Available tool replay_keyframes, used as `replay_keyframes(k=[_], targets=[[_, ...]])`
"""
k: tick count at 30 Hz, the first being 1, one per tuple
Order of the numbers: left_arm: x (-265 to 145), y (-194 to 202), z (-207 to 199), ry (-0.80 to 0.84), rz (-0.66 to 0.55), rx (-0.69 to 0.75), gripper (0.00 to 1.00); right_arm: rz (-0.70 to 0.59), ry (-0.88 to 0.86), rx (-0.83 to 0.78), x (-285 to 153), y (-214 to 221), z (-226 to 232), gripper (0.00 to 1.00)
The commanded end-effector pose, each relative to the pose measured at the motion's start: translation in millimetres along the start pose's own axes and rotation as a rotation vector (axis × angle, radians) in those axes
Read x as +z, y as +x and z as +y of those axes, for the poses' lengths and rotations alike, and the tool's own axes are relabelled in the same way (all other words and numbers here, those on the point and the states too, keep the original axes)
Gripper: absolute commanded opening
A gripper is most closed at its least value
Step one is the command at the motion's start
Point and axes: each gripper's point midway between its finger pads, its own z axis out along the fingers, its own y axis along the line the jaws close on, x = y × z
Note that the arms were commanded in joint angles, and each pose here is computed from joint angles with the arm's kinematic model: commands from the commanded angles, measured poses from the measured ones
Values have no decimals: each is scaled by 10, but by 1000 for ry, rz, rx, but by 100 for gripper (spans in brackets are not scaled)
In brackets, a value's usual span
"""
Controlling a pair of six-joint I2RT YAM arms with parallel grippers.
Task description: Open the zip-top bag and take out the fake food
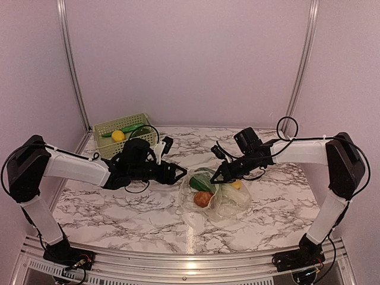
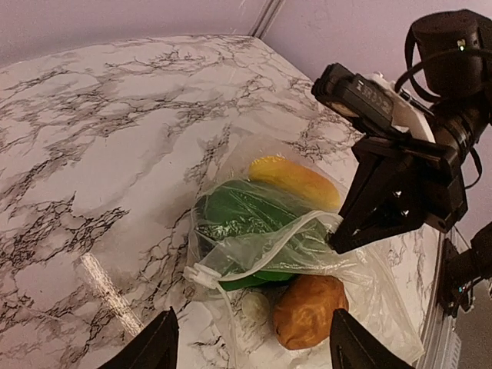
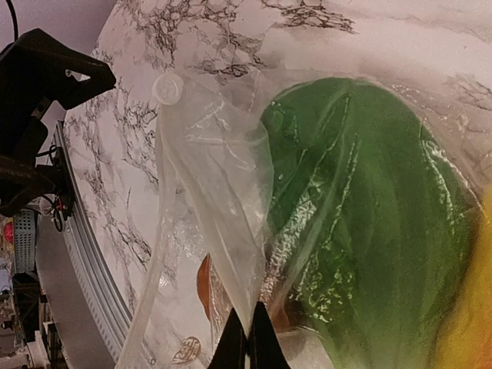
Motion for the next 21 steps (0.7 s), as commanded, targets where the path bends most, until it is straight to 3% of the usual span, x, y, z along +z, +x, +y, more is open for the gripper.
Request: replay_keyframes(k=[1, 9, 21], targets=[[160, 387, -240, 58, 132, 328, 70, -5, 4, 4, -32, 86, 38, 0], [434, 969, -616, 161, 291, 701, 70, 26, 32, 51, 37, 305, -102, 0], [675, 1373, -691, 163, 393, 829, 68, 41, 36, 68, 120, 338, -173, 0]])
